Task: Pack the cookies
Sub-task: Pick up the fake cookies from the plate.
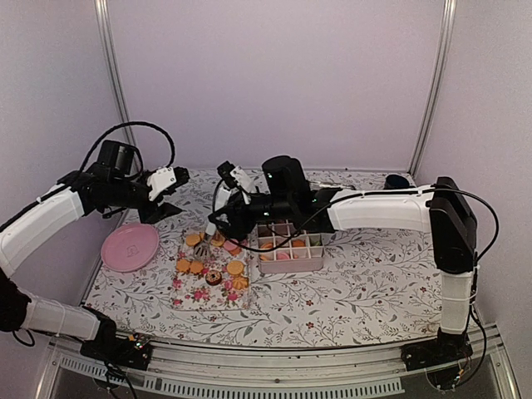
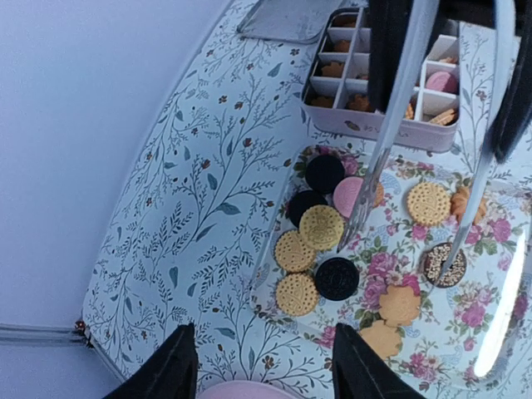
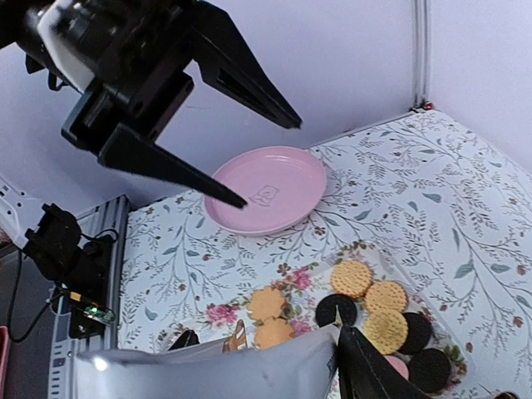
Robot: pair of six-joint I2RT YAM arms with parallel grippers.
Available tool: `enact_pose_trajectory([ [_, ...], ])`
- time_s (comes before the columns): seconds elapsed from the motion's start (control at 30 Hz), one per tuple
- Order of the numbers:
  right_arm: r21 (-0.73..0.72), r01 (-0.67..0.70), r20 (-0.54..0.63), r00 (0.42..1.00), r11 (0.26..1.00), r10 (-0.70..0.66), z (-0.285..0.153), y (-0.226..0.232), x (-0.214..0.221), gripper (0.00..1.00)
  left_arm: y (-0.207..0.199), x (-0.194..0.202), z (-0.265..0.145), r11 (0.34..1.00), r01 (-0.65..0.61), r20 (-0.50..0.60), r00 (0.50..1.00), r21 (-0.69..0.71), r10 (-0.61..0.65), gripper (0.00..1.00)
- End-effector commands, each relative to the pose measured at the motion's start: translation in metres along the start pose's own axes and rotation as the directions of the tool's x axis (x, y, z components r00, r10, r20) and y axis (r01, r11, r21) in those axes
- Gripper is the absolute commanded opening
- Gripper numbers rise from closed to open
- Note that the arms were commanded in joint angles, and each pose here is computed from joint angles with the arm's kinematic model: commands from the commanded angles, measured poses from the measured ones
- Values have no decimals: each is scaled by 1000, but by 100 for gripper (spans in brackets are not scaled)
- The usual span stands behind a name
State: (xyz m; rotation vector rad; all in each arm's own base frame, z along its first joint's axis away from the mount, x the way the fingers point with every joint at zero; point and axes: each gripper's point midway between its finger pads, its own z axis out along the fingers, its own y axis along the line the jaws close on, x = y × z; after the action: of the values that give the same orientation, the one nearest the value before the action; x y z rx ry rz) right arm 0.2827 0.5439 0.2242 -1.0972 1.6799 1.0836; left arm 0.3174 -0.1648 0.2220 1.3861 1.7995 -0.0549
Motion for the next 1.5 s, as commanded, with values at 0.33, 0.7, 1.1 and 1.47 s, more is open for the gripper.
enact_pose_trajectory([
  [0.33,411,171,15,981,895,-194,-15,-30,-19,45,37,39,-19,970,232,6,973,-73,-232,50],
  [0.7,426,150,-4,987,892,-164,-4,-39,0,43,39,42,-19,966,245,5,969,-77,-245,48],
  [1.1,439,139,-45,990,888,-133,1,-47,23,39,39,40,-17,963,259,16,966,-68,-259,44],
  [1.47,440,141,-78,990,887,-118,6,-50,39,41,40,38,-17,962,266,25,964,-63,-265,43],
])
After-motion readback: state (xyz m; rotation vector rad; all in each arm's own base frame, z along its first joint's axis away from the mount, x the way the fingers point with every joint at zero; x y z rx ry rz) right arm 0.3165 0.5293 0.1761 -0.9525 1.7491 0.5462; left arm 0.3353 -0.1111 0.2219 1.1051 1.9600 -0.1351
